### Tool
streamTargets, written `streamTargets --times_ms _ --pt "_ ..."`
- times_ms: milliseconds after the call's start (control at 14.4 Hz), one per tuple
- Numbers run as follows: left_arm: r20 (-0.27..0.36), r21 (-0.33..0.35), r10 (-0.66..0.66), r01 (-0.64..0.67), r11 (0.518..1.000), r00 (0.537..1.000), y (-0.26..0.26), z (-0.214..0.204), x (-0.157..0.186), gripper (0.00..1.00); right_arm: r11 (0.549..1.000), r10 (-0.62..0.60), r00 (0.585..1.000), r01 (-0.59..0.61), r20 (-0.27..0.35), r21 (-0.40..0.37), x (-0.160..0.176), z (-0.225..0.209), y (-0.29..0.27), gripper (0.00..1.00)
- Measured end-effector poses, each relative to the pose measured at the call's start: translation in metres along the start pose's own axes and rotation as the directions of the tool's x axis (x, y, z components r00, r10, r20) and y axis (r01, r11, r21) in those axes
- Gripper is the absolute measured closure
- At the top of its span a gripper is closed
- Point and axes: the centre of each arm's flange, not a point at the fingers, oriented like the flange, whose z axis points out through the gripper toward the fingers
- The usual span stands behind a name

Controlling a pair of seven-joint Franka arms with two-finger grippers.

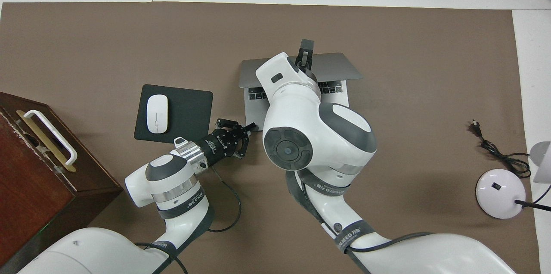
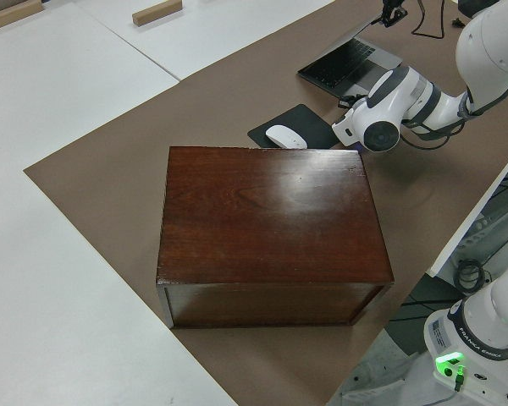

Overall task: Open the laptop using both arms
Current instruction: 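Lift the laptop lid upward with the right gripper, then push the raised lid farther from the robot with the right gripper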

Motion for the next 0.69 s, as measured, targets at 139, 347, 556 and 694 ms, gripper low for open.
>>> streamTargets --times_ms 139,347,556,694 --pt "0.0 0.0 0.0 0.0 1.0 1.0 0.0 0.0 0.0 0.99 1.0 0.0 1.0 0.0 -0.003 -0.011 0.001 0.0 0.007 0.0" --pt "0.0 0.0 0.0 0.0 1.0 1.0 0.0 0.0 0.0 0.99 1.0 0.005 1.0 -0.005 -0.007 -0.024 0.0 0.002 0.02 0.0" --pt "0.0 0.0 0.0 0.0 1.0 1.0 0.0 0.0 0.0 0.99 1.0 0.006 1.0 -0.006 -0.006 -0.025 0.001 0.004 0.021 0.0" --pt "0.0 0.0 0.0 0.0 1.0 1.0 0.0 0.0 0.0 0.99 1.0 0.01 1.0 -0.01 -0.003 -0.024 -0.001 0.007 0.023 0.0"
